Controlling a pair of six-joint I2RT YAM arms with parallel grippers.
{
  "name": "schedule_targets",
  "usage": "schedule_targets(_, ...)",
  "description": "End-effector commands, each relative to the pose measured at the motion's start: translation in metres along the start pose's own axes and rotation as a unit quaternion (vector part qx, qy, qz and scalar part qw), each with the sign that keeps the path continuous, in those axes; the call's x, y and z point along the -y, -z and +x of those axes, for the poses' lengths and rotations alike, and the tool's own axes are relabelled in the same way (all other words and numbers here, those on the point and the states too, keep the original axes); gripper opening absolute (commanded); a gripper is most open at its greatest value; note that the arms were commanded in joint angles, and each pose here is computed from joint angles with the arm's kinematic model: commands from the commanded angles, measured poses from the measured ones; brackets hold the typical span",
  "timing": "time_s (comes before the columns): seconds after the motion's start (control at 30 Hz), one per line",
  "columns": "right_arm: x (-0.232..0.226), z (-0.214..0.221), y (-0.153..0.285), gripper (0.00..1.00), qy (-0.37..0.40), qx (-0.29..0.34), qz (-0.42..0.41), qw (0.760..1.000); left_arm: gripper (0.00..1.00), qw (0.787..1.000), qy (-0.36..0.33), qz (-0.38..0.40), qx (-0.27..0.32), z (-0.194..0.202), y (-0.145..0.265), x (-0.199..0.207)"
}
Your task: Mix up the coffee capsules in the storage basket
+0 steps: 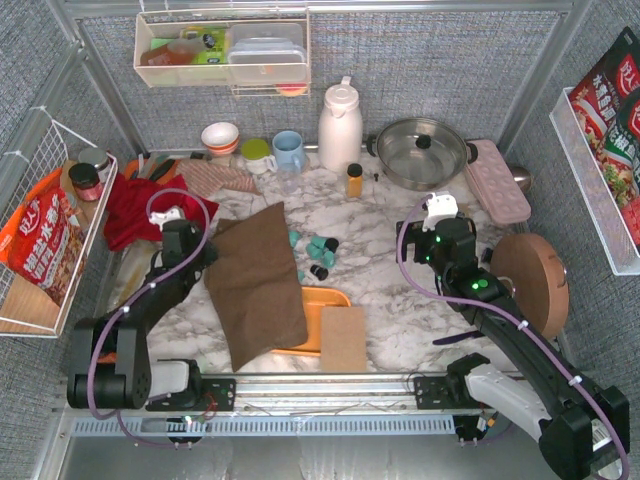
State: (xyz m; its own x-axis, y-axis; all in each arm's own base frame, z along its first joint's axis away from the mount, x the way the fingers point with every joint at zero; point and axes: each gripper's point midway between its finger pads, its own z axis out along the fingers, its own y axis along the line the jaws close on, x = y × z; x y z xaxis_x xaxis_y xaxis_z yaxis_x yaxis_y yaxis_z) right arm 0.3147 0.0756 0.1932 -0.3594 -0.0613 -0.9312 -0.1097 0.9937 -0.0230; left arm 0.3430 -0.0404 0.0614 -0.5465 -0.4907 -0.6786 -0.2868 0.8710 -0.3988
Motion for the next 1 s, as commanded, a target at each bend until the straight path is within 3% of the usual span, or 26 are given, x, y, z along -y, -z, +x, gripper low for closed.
schedule_targets(0.0, -0.001, -0.007, 0.000, 0.99, -0.002, 0.009, -0.002, 1.000, 0.30, 0.999, 0.003, 0.030, 0.022, -0.019, 0.008, 0.017)
schedule_targets(0.1, -0.001, -0.007, 0.000, 0.99, -0.002, 0.009, -0.002, 1.000, 0.19, 0.999, 0.003, 0.047, 0.021, -0.023, 0.010, 0.026)
schedule_targets(0.27, -0.001, -0.007, 0.000, 0.99, -0.002, 0.009, -0.002, 1.000, 0.13, 0.998, 0.005, 0.063, 0.016, -0.024, 0.010, 0.033)
schedule_targets(0.43, -0.001, -0.006, 0.000, 0.99, -0.001, 0.007, -0.002, 1.000, 0.00, 0.995, 0.002, 0.095, 0.021, -0.028, 0.015, 0.047)
schedule_targets(0.7, -0.001, -0.007, 0.000, 0.99, -0.002, 0.005, -0.001, 1.000, 0.00, 0.989, -0.026, 0.141, 0.041, -0.040, 0.031, 0.069)
schedule_targets(0.97, -0.001, -0.007, 0.000, 0.99, -0.003, 0.005, -0.001, 1.000, 0.00, 0.974, -0.034, 0.217, 0.060, -0.071, 0.068, 0.116)
